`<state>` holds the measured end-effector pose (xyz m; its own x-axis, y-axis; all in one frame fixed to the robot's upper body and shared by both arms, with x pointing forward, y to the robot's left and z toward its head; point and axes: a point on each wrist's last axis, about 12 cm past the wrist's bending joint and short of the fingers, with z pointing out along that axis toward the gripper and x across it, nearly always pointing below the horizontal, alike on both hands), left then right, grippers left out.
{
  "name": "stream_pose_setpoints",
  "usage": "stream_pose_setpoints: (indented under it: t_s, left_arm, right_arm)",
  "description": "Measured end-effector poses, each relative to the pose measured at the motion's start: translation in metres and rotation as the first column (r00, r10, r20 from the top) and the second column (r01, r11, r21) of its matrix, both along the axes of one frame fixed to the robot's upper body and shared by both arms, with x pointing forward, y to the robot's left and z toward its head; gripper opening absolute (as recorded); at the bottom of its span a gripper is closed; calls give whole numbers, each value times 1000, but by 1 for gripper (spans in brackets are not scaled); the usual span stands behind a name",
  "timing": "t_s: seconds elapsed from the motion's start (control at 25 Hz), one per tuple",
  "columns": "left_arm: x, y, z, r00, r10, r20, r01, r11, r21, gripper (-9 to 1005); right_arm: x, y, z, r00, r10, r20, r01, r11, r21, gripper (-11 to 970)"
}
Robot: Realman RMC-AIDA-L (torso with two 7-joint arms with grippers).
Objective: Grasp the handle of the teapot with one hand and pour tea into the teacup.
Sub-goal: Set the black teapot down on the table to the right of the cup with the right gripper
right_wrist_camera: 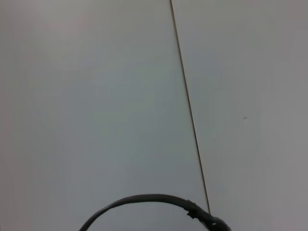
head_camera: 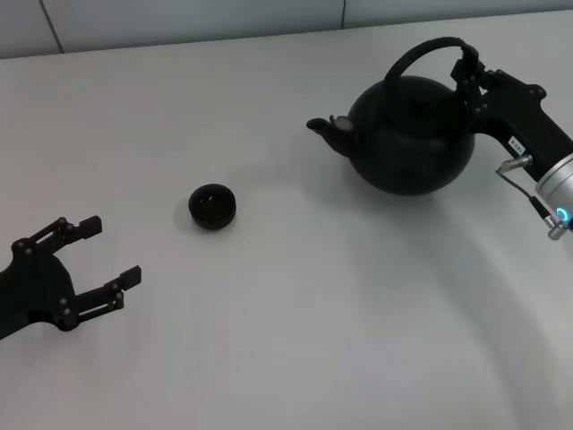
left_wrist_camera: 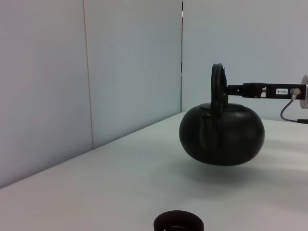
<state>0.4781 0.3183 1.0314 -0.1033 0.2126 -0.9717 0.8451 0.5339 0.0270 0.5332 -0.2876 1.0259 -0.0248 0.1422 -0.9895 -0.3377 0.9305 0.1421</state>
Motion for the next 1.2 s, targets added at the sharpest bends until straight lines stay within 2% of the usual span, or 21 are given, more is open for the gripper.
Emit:
stream_pose_setpoints:
  t_s: [0.36, 1.2]
  left_arm:
    - [0, 0, 0, 1000, -1, 2, 1, 1000, 0, 854]
    - [-1, -1, -1, 1000, 0, 2, 0, 1000, -2, 854]
  right_arm:
    - [-1, 4, -7, 999, 10, -53, -10, 1000, -15, 96]
    - [1, 10, -8, 997, 30, -67, -31, 999, -18, 96]
